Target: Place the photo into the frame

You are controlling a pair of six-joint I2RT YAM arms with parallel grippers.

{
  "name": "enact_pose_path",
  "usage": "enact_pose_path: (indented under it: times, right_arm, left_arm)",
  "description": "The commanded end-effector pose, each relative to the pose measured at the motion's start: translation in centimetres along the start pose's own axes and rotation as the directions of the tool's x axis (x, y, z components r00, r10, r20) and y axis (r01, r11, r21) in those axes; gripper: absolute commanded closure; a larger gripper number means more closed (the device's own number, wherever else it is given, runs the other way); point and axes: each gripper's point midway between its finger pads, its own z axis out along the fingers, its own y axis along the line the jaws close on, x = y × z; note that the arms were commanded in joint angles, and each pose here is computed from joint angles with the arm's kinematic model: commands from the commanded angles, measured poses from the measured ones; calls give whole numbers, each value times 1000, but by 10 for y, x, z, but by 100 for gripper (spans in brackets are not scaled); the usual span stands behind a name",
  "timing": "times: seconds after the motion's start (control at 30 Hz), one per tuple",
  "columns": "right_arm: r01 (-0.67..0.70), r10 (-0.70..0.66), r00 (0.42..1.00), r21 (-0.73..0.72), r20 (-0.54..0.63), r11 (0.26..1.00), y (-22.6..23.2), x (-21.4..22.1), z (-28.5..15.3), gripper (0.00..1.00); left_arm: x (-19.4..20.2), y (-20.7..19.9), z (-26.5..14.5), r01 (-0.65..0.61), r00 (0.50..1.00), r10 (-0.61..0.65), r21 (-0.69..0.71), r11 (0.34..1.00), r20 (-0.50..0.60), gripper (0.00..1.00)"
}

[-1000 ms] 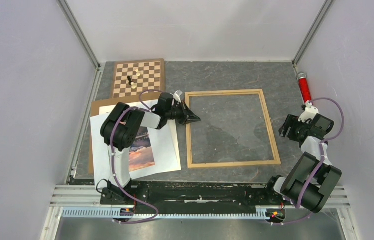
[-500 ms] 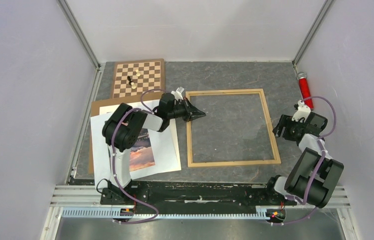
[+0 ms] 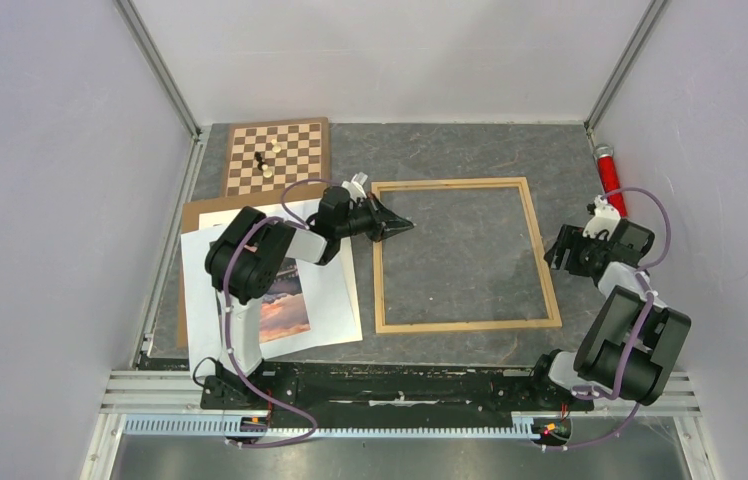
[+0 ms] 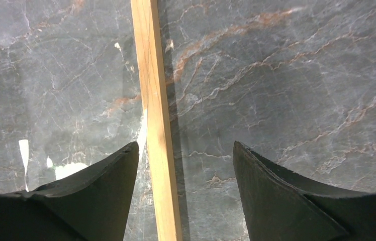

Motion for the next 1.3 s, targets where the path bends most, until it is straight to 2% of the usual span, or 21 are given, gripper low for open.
enact_pose_path:
  times: [0.0, 0.2, 0.5, 0.87, 1.27]
  right_arm:
    - [43, -43, 995, 1, 90, 999, -2, -38, -1, 29]
    - [40, -40, 995, 3, 91, 999, -2, -39, -2, 29]
    - [47, -48, 994, 8, 98, 999, 0, -41, -5, 29]
    - [53, -55, 993, 21, 102, 998, -2, -45, -7, 29]
    - [63, -67, 993, 46, 101, 997, -5, -48, -11, 29]
  left_arm:
    - [-5, -48, 0, -64, 998, 64, 93, 994, -2, 98]
    - [4, -62, -2, -20, 999, 24, 118, 993, -34, 98]
    - [-14, -82, -1, -67, 997, 59, 186, 980, 49, 98]
    - [-31, -71, 1, -33, 986, 1, 191, 981, 169, 98]
    - [-16, -49, -2, -17, 991, -3, 150, 989, 132, 98]
